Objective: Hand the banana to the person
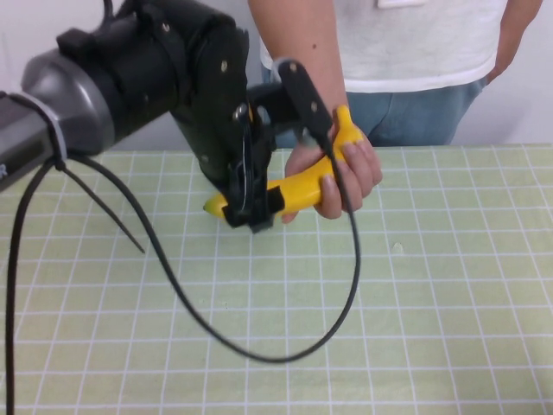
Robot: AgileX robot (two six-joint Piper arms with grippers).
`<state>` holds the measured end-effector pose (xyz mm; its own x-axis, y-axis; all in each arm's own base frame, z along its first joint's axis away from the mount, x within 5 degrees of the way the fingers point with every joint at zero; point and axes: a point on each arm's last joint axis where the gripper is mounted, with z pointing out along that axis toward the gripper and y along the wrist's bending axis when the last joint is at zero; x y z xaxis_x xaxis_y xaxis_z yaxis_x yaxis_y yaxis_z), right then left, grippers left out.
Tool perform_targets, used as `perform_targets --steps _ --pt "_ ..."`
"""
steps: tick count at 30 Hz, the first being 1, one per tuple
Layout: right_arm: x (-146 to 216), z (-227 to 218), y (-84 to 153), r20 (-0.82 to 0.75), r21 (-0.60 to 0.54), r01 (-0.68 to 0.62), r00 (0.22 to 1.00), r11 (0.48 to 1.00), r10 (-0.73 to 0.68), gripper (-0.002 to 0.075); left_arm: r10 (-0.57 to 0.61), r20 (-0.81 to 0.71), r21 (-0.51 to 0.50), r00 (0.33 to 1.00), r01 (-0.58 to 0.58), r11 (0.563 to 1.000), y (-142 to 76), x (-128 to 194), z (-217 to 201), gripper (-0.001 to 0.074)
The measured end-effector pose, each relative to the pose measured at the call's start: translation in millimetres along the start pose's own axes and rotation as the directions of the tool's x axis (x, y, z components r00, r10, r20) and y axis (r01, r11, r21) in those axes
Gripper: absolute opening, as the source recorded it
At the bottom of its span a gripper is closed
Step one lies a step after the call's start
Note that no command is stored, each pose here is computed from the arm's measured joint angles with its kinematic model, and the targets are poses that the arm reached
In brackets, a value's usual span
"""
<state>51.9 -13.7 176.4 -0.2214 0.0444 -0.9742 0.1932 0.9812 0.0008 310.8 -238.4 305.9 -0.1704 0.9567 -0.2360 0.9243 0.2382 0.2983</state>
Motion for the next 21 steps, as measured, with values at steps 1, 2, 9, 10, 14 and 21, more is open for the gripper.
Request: perform_targets --steps 1,2,9,10,14,21 --pt "0.0 0.0 0.0 0.0 0.0 0.0 1.0 1.0 0.0 -0.0009 -0.019 0.008 -0.007 1.0 0.019 1.0 1.8 -1.6 -3.8 0.0575" --pt "0.0 0.0 0.0 0.0 0.0 0.0 1.0 1.0 0.0 -0.0009 -0.035 0.016 -0.014 0.999 0.035 0.999 3.8 -3.3 -8.2 0.0596" --pt "0.0 0.0 0.0 0.0 0.0 0.0 1.0 1.0 0.0 -0.0009 -0.167 0.113 -0.068 0.979 0.175 0.982 12.9 -7.4 -60.9 0.0629" --pt "0.0 0.0 0.0 0.0 0.0 0.0 1.0 1.0 0.0 -0.0009 -0.192 0.122 -0.07 0.974 0.201 0.977 13.0 -5.1 -70.1 0.0627" --pt "0.0 0.0 0.0 0.0 0.0 0.0 1.0 1.0 0.0 -0.0009 -0.295 0.149 -0.062 0.944 0.306 0.95 13.3 5.8 -94.1 0.0507" --pt "0.0 0.0 0.0 0.0 0.0 0.0 1.0 1.0 0.0 -0.0009 -0.389 0.182 -0.069 0.903 0.406 0.911 14.9 24.8 -118.0 0.0045"
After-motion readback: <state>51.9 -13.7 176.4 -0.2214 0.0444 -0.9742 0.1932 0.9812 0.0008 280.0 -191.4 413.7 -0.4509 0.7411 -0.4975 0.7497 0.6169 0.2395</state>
